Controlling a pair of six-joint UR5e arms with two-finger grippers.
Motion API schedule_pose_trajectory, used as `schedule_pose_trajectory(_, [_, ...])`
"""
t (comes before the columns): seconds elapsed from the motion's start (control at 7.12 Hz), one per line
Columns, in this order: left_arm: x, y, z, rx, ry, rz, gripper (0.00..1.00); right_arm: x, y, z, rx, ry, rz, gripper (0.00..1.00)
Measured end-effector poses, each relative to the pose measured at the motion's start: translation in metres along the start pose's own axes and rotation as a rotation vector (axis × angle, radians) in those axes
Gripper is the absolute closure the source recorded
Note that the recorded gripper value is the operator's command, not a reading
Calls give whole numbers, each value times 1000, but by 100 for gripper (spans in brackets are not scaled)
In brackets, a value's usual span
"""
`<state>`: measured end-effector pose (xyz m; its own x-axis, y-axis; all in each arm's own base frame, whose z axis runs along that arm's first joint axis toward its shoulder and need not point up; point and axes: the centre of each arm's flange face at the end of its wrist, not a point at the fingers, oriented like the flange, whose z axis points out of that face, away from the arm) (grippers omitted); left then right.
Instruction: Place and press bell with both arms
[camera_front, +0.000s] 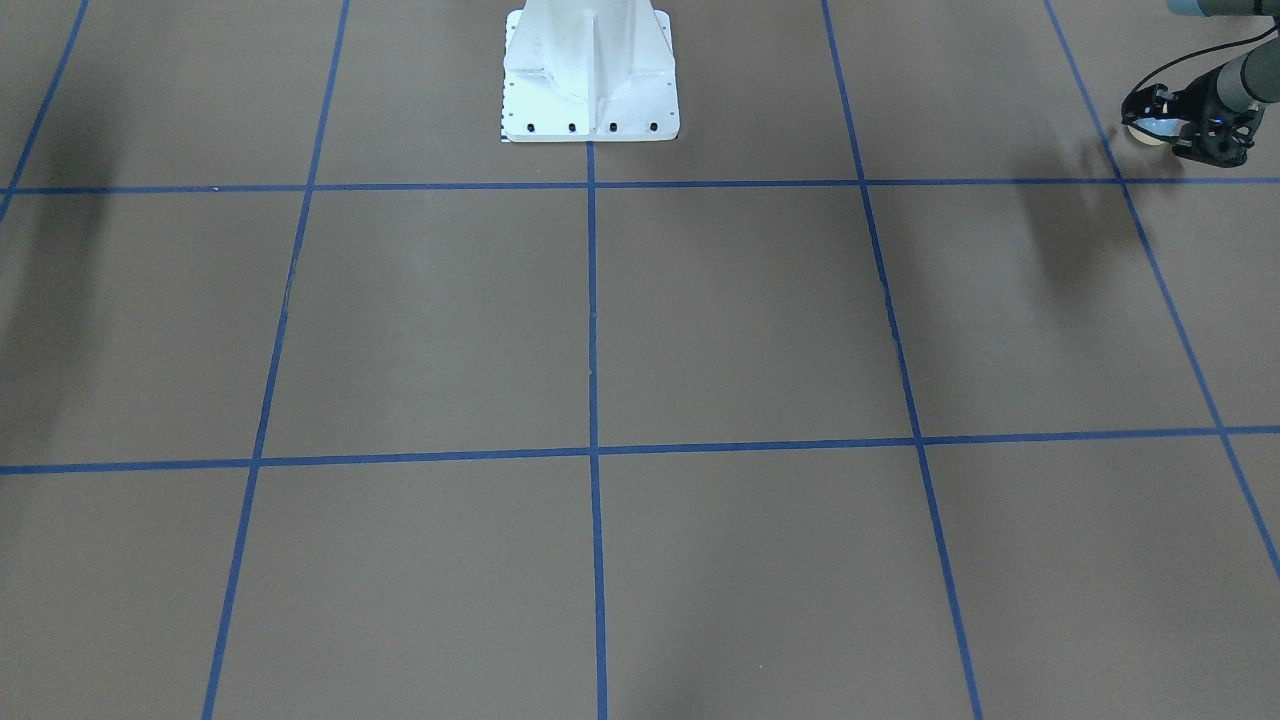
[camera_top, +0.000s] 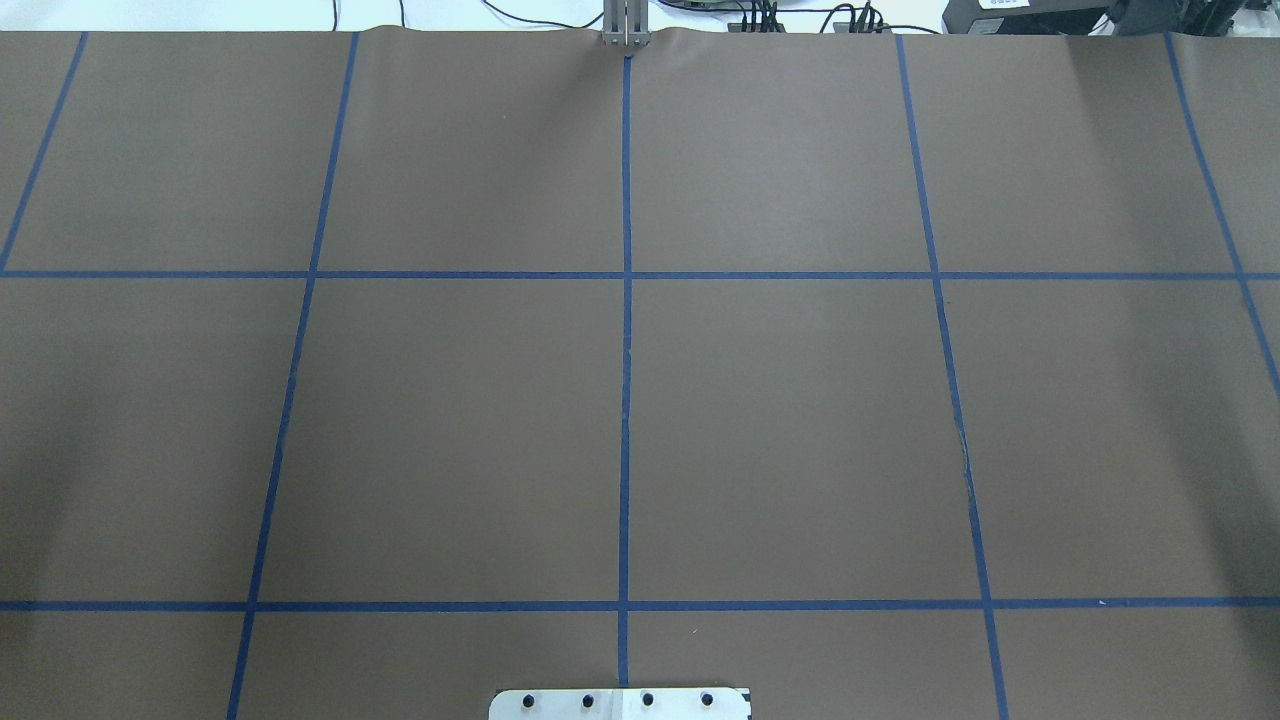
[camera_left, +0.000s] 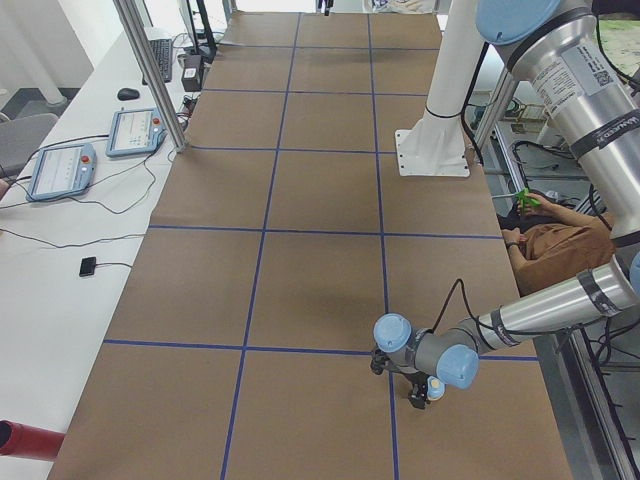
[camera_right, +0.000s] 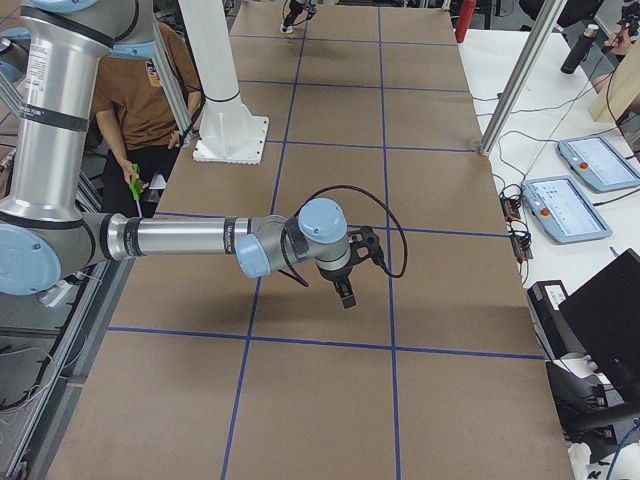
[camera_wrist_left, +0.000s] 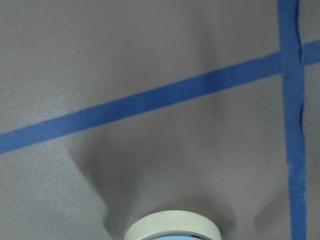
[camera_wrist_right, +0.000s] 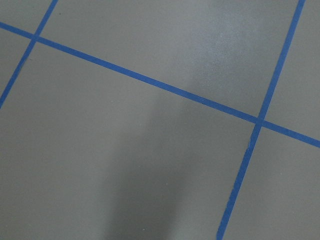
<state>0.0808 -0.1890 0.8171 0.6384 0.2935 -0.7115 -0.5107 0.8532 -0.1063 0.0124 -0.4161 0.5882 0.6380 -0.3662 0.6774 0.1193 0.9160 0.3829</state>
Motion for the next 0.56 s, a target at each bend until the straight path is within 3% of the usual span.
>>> schedule_pose_trajectory(0.28, [-1, 1, 2, -7, -1, 1, 9, 0, 0, 1, -2, 0, 0, 0])
schedule_pose_trajectory(0.42, [-1, 1, 3, -9, -1, 1, 22, 0, 0, 1, -2, -1, 0, 0])
schedule_pose_trajectory(0.56, [-1, 1, 3, -11, -2, 2, 47, 0, 0, 1, -3, -1, 1, 0])
